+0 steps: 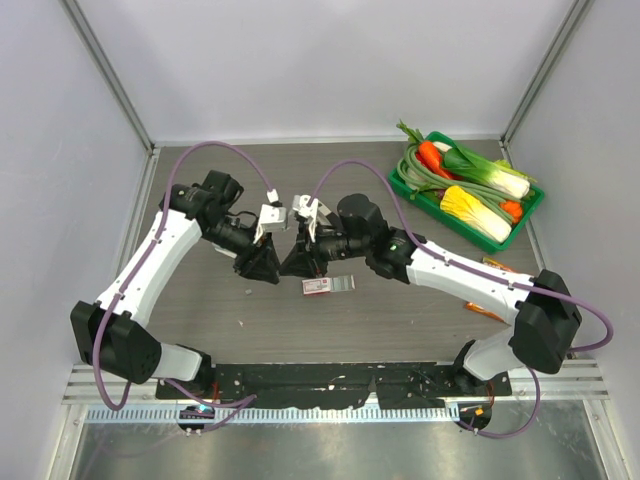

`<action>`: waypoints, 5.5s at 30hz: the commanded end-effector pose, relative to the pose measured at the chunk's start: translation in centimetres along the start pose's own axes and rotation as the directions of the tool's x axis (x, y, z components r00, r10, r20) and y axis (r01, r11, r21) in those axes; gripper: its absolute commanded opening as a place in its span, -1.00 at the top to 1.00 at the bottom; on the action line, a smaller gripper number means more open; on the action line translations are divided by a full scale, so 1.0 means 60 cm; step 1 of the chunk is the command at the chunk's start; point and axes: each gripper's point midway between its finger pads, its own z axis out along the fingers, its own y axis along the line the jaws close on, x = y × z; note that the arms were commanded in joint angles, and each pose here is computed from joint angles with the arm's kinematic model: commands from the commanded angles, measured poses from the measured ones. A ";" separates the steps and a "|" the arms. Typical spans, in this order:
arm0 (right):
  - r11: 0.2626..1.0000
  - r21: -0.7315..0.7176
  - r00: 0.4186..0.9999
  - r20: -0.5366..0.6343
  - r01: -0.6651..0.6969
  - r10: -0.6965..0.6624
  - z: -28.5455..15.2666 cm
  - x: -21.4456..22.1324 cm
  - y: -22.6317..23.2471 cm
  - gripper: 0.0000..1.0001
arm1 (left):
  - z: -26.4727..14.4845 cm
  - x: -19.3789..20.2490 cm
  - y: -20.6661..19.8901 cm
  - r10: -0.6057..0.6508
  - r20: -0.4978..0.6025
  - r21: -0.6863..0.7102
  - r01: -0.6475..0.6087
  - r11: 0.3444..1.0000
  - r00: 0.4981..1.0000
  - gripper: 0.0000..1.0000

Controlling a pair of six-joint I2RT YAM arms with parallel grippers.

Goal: Unload the staples from the stapler

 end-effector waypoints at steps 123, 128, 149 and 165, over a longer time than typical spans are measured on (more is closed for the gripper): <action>0.569 0.789 0.970 0.149 -0.233 0.191 -0.128 0.293 -0.208 0.98 | 0.153 0.101 0.266 -0.407 -0.045 -0.604 0.300 0.738 0.912 -0.26; 0.565 0.796 0.974 0.140 -0.218 0.179 -0.128 0.292 -0.209 0.98 | 0.154 0.102 0.264 -0.408 -0.045 -0.602 0.301 0.740 0.912 -0.25; 0.558 0.804 0.977 0.139 -0.206 0.161 -0.121 0.290 -0.218 0.98 | 0.153 0.108 0.263 -0.410 -0.048 -0.601 0.302 0.740 0.911 -0.23; 0.556 0.809 0.980 0.130 -0.191 0.149 -0.116 0.290 -0.224 0.99 | 0.153 0.110 0.259 -0.408 -0.048 -0.597 0.302 0.743 0.912 -0.22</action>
